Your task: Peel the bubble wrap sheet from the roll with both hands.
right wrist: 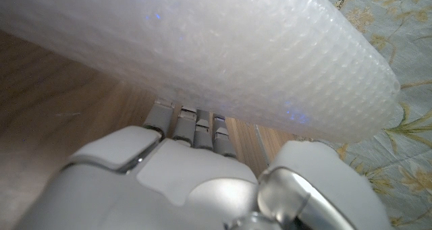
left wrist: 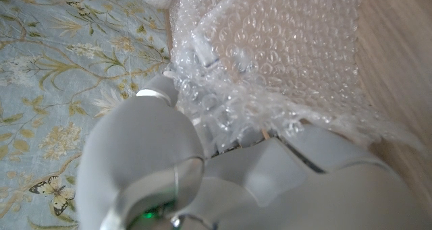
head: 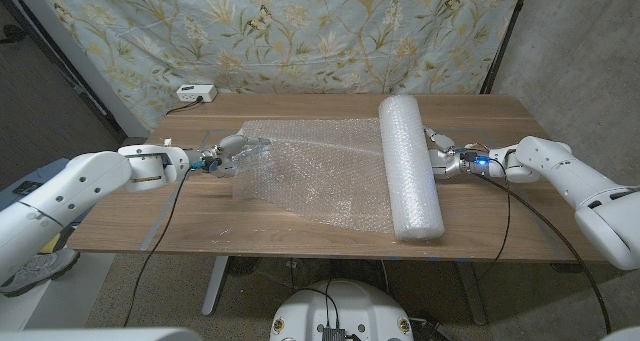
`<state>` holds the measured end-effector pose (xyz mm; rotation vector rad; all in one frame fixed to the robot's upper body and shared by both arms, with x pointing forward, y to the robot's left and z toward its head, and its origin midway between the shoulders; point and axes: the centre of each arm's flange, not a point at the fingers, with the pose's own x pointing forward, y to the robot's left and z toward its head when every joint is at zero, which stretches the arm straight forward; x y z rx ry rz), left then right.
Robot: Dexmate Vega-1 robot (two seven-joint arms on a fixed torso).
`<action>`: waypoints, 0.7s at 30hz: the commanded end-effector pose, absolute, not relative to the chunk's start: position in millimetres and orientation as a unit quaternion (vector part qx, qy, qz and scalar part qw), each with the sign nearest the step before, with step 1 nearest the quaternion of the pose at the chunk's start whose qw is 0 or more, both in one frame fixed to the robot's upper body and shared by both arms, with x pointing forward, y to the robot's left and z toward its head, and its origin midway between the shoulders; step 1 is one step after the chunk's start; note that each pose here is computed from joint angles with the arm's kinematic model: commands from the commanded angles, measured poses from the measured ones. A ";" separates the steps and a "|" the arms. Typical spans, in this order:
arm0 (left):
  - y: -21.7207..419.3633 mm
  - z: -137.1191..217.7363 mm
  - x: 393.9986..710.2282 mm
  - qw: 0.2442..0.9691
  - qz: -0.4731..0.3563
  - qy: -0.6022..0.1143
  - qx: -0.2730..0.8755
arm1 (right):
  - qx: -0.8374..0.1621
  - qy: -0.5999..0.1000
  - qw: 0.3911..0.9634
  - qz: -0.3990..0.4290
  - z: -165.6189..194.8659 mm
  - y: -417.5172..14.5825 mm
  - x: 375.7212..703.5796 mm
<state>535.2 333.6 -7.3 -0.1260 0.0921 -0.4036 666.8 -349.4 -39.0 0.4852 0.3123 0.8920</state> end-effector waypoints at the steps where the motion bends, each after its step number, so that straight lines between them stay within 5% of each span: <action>1: 344.7 -4.8 527.0 0.979 -0.192 0.044 -0.058 | 0.225 0.153 0.862 0.428 -37.2 -341.9 675.5; 21: 366.5 14.6 512.4 0.982 -0.182 0.034 -0.030 | 0.227 0.148 0.863 0.427 -35.5 -335.5 677.6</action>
